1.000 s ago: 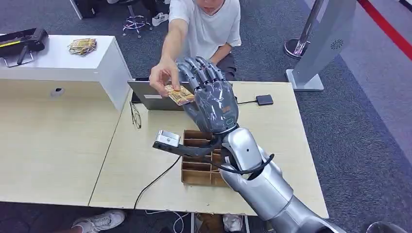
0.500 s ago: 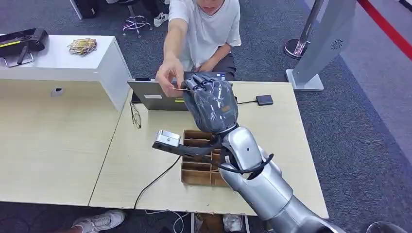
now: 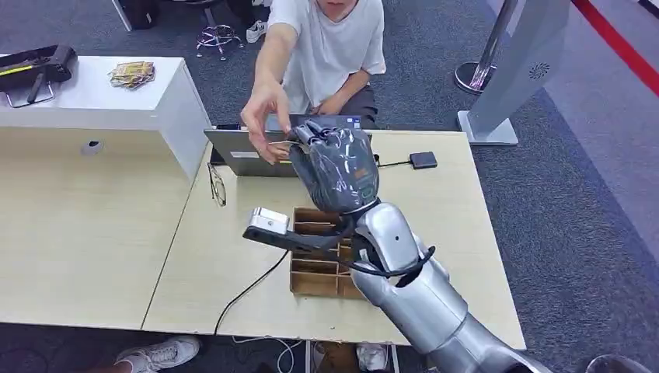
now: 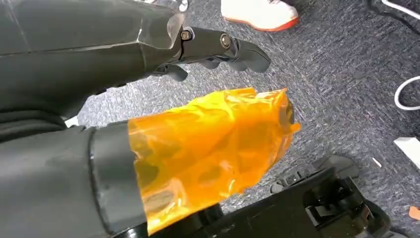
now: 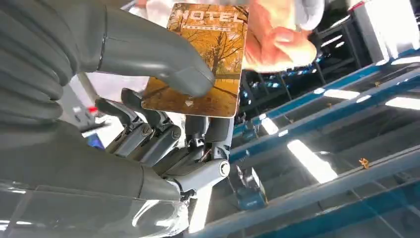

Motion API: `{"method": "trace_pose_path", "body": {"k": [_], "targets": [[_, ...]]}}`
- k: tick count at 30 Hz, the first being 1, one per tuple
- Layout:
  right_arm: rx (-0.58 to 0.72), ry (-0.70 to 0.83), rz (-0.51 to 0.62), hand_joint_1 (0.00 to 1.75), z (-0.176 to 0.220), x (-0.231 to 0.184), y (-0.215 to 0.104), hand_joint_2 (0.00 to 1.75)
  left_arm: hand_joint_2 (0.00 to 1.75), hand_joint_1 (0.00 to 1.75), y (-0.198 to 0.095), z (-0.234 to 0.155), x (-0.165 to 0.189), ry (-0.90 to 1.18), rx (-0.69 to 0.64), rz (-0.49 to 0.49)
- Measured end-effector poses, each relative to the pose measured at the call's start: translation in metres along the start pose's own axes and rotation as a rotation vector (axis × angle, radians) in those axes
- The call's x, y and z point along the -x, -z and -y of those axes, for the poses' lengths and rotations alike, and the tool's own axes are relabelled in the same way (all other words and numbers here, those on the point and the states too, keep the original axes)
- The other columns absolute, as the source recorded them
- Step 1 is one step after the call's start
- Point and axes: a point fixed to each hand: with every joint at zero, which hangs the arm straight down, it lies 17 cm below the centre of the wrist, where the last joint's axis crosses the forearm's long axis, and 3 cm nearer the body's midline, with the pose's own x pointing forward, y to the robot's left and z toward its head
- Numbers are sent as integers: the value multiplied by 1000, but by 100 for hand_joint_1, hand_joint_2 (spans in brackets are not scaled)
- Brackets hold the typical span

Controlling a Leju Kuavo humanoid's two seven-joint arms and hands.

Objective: Pass the card to the sensor for recognition and then transmit it.

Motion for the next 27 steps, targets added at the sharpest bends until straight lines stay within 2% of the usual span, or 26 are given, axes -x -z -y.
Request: {"method": "trace_pose_path", "body": {"k": [9, 15, 23, 27], "targets": [[31, 223, -13, 175, 15, -11, -7, 175, 0, 0, 1, -4, -2, -38, -20, 16], [34, 433, -12, 175, 25, -15, -19, 175, 0, 0, 1, -6, -1, -61, -42, 32], [-26, 785, 2, 175, 26, -20, -39, 175, 0, 0, 0, -4, 11, -85, -53, 23], [-49, 869, 6, 175, 24, -20, -48, 175, 0, 0, 0, -3, 15, -98, -54, 14]]}}
